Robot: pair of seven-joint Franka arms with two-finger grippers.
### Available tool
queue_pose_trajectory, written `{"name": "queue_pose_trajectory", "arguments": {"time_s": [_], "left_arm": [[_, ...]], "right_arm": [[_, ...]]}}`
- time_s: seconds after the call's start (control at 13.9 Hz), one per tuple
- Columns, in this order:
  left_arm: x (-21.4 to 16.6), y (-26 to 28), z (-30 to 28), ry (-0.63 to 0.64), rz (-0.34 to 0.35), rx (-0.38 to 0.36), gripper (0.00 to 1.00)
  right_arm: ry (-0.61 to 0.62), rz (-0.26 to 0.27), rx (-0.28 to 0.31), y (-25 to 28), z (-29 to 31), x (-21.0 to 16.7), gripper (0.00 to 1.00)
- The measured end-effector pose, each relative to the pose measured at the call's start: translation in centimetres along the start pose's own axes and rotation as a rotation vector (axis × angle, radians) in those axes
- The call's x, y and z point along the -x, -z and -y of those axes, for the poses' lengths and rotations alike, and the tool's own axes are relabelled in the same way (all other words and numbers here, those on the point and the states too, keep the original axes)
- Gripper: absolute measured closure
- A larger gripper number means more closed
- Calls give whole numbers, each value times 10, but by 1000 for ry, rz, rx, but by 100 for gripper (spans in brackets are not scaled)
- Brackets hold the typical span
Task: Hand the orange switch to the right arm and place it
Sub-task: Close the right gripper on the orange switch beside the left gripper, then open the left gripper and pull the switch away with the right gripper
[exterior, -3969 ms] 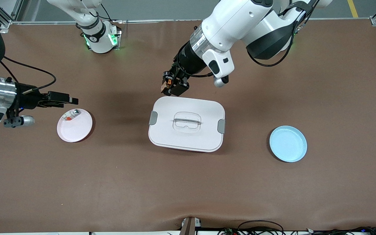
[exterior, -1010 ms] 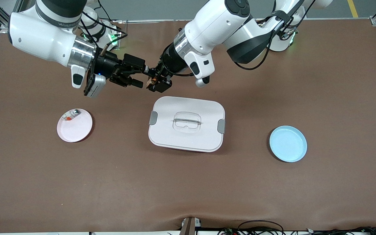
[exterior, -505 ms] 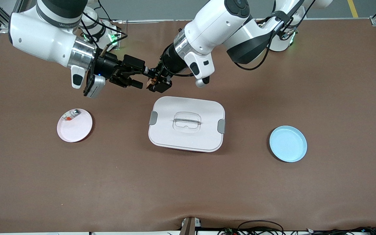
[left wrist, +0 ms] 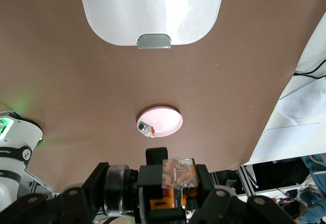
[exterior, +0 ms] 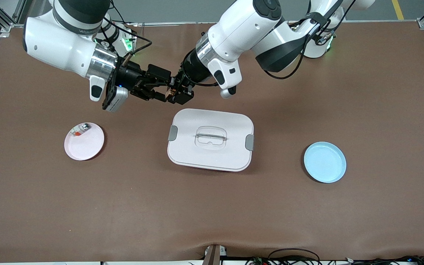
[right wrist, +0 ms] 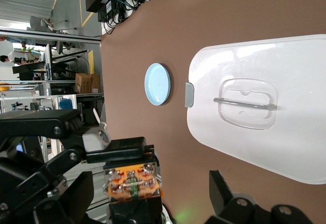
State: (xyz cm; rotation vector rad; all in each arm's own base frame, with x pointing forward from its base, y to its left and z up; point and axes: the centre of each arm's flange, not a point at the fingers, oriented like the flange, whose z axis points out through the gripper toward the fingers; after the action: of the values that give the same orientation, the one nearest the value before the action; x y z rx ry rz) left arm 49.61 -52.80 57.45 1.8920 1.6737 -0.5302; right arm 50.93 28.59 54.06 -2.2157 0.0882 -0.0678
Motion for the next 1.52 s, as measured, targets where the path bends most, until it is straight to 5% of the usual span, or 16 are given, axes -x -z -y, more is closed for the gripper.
{"name": "queue_pose_trajectory", "arguments": {"time_s": [0.07, 0.29, 0.51, 0.79, 0.94, 1.52], "left_arm": [[0, 0, 0, 0, 0, 0, 27], [0, 0, 0, 0, 0, 0, 27], [-1, -1, 1, 1, -2, -2, 27], [-1, -2, 1, 1, -3, -3, 27], [-2, -1, 0, 2, -3, -1, 27], [-3, -3, 0, 4, -5, -4, 27]], "right_arm": [[2, -1, -1, 0, 1, -1, 0], [9, -5, -7, 2, 6, -3, 33], [18, -13, -15, 5, 12, -5, 43], [20, -11, -13, 2, 10, -10, 43], [35, -12, -5, 2, 9, -11, 59], [34, 25, -7, 0, 6, -17, 59]]}}
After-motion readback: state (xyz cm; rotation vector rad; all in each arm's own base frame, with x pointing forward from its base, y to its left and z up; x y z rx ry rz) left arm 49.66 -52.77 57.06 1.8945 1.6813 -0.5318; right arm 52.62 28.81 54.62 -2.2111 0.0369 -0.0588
